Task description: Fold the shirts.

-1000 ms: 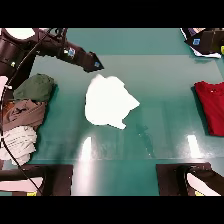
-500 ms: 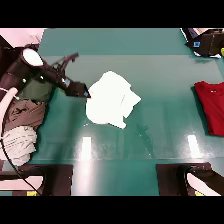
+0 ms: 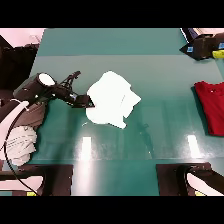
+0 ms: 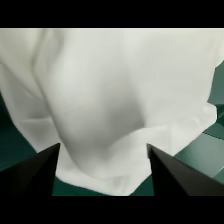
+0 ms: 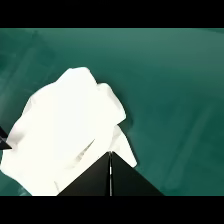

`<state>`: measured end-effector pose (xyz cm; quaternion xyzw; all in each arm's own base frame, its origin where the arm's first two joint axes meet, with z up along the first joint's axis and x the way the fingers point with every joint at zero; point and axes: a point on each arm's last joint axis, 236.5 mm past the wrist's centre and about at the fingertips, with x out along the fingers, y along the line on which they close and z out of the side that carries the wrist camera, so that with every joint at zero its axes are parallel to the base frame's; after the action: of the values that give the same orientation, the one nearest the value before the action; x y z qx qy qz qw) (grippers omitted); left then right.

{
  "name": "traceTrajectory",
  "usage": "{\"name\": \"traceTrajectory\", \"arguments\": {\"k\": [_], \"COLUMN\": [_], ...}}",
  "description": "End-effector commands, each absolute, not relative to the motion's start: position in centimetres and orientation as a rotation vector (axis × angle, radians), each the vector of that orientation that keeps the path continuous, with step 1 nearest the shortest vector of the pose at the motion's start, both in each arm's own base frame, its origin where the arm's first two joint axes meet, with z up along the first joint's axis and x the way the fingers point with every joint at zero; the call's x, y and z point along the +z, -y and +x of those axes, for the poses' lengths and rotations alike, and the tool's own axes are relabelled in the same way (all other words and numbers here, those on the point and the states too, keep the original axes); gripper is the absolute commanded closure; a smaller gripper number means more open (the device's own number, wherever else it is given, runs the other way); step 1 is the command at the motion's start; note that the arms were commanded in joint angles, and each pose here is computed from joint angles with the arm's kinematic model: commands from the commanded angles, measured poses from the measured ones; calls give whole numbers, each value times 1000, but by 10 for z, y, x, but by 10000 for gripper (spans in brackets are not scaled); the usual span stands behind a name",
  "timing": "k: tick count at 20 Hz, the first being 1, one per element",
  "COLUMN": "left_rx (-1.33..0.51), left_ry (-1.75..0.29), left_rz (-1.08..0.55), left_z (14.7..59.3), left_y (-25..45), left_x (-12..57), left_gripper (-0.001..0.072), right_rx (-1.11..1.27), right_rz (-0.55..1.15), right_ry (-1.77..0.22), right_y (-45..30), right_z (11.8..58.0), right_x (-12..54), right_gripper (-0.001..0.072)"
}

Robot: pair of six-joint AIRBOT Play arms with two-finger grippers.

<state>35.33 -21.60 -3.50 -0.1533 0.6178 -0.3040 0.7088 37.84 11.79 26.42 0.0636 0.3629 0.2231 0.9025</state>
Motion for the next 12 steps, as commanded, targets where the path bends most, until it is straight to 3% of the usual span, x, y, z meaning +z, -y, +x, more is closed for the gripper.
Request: {"name": "traceTrajectory", "arguments": {"k": [1,2,3,4,7,12], "left_rx": [-681,-686,-693,-710,-757,-712], "left_ry": [-1382,-1386,-1386,-1391,-1356,-1048], "left_rz": [-326,-325,-324,-312,-265,-89], "left_z": [350,348,348,347,355,382], "left_y": [230,232,233,232,218,170], "left_x": [-50,-50,-47,-42,3,141], "left_gripper": [70,261,514,675,685,684], "right_rx": [471,472,473,474,488,474], "right_rz": [131,130,129,127,117,173], "right_ry": [-825,-833,-836,-841,-908,-1102], "right_y": [-119,-119,-119,-119,-120,-119], "right_z": [377,376,376,375,362,334], "right_x": [246,244,244,243,233,149], "right_gripper": [691,691,691,691,691,690]}}
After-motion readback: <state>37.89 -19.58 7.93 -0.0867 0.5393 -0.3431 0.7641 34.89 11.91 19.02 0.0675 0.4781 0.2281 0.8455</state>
